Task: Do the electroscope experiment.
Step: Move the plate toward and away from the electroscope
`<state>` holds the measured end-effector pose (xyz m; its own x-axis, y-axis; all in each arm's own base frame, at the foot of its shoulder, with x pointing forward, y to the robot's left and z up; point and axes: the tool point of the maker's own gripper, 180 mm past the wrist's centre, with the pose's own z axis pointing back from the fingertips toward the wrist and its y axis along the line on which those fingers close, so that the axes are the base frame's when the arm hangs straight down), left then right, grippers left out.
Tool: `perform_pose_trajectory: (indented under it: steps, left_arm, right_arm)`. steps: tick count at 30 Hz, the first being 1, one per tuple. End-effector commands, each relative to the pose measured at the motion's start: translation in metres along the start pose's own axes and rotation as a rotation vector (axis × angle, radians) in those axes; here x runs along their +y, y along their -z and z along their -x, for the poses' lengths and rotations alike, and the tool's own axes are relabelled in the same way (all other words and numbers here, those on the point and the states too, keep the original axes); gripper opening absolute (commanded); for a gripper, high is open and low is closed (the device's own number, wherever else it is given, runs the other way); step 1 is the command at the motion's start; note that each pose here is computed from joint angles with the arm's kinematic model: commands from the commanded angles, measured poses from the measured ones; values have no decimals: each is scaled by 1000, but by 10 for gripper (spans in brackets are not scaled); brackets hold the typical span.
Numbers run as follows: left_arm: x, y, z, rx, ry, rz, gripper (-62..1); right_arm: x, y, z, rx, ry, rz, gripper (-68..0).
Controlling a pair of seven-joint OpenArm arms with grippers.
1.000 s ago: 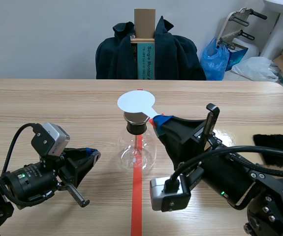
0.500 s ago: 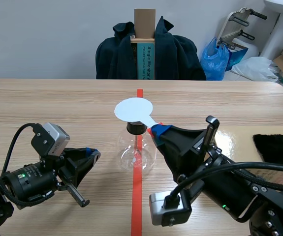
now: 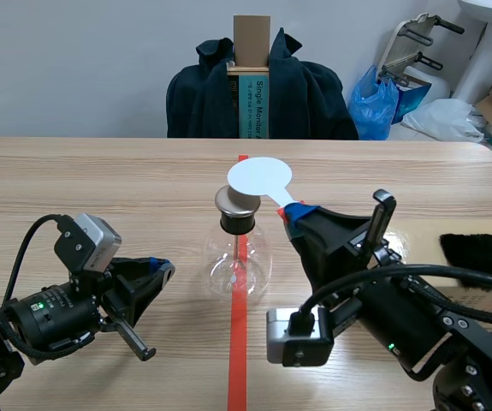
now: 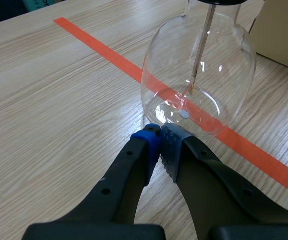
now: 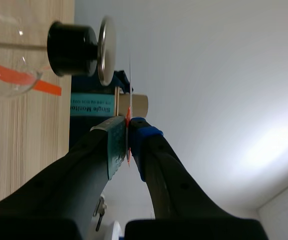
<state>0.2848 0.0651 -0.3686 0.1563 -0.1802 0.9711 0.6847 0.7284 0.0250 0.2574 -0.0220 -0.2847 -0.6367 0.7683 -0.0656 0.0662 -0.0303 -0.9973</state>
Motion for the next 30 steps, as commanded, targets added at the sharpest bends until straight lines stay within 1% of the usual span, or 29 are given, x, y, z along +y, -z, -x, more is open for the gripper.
perform_pose_trajectory:
  steps: [1, 5, 9, 11, 15, 24, 27, 30]
  left_arm:
    - [1, 5, -14, -45, 3, 2, -568]
    - [1, 5, -14, -45, 3, 2, -568]
    - [1, 5, -14, -45, 3, 2, -568]
    - [1, 5, -14, -45, 3, 2, -568]
    - [1, 5, -14, -45, 3, 2, -568]
    - [1, 5, -14, -45, 3, 2, -568]
    - [1, 5, -14, -45, 3, 2, -568]
    - [1, 5, -14, -45, 3, 2, -568]
  right_arm:
    - [-10, 3, 9, 36, -9, 36, -668]
    - [-10, 2, 24, 122, -7, 36, -668]
    - [-10, 0, 36, 189, -5, 36, -668]
    - [-10, -1, 41, 214, -4, 36, -668]
    - [-10, -2, 46, 243, -2, 37, -668]
    - [-10, -2, 47, 247, -1, 37, -668]
    - [-10, -1, 42, 221, -2, 37, -668]
    - [-10, 1, 33, 171, -3, 36, -668]
